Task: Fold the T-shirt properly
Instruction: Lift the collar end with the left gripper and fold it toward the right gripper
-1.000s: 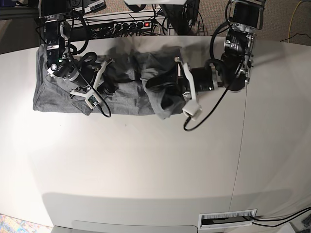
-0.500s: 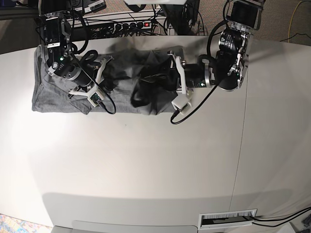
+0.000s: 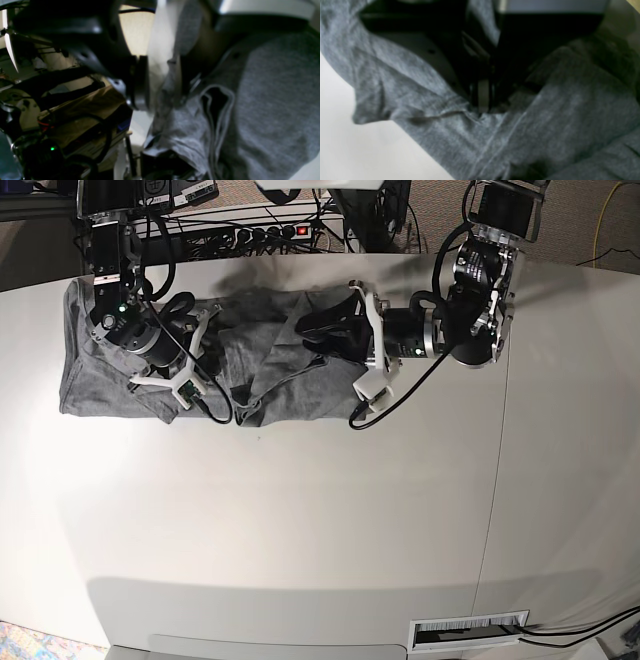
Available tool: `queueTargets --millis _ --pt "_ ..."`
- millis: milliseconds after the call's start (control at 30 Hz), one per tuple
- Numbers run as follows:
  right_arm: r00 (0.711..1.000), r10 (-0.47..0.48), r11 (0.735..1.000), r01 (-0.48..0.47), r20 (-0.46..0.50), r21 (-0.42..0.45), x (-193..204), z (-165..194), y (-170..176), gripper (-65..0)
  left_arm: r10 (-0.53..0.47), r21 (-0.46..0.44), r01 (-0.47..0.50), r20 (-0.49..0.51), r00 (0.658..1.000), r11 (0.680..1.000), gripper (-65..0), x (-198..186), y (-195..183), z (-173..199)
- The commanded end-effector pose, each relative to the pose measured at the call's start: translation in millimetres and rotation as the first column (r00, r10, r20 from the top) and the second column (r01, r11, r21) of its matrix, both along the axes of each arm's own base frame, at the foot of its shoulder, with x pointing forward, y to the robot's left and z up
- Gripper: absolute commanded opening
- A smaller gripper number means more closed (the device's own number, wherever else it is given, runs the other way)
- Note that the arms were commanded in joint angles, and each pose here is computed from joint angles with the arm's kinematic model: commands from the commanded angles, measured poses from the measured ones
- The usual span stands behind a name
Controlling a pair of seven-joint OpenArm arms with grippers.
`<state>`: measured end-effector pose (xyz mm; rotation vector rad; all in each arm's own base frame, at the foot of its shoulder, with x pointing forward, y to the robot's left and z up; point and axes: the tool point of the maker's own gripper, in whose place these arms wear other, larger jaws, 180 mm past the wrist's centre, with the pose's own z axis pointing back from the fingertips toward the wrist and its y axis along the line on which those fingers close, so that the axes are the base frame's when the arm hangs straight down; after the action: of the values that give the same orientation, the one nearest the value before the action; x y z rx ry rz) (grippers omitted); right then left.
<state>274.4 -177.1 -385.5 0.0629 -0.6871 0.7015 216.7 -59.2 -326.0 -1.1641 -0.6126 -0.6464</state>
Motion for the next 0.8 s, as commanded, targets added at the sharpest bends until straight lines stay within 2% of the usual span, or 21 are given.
queueTargets --millis 0,200,433,600,767 --pt "0.999 -0.002 1.0 0.003 0.04 -0.005 9 12 -3 -65.0 0.019 -0.046 -0.017 0.044 0.999 0.999 -46.1 11 0 17" --pt "1.0 -0.004 1.0 0.004 0.029 -0.005 8 11 -3 -65.0 0.134 -0.033 -0.132 0.095 0.986 0.991 -46.1 46 31 26" --pt "0.999 -0.003 0.999 0.002 0.033 0.042 8 14 3 -65.0 0.23 0.099 -0.252 0.191 0.954 0.963 -46.4 65 53 3" --pt "0.999 -0.003 0.999 0.002 0.032 0.043 8 14 4 -65.0 0.282 0.092 -0.307 0.216 0.935 0.947 -62.4 63 57 -4" --pt "0.999 -0.002 0.999 0.001 0.036 0.046 9 14 4 -65.0 0.287 0.098 -0.309 0.191 0.939 0.946 -64.4 48 53 -17"
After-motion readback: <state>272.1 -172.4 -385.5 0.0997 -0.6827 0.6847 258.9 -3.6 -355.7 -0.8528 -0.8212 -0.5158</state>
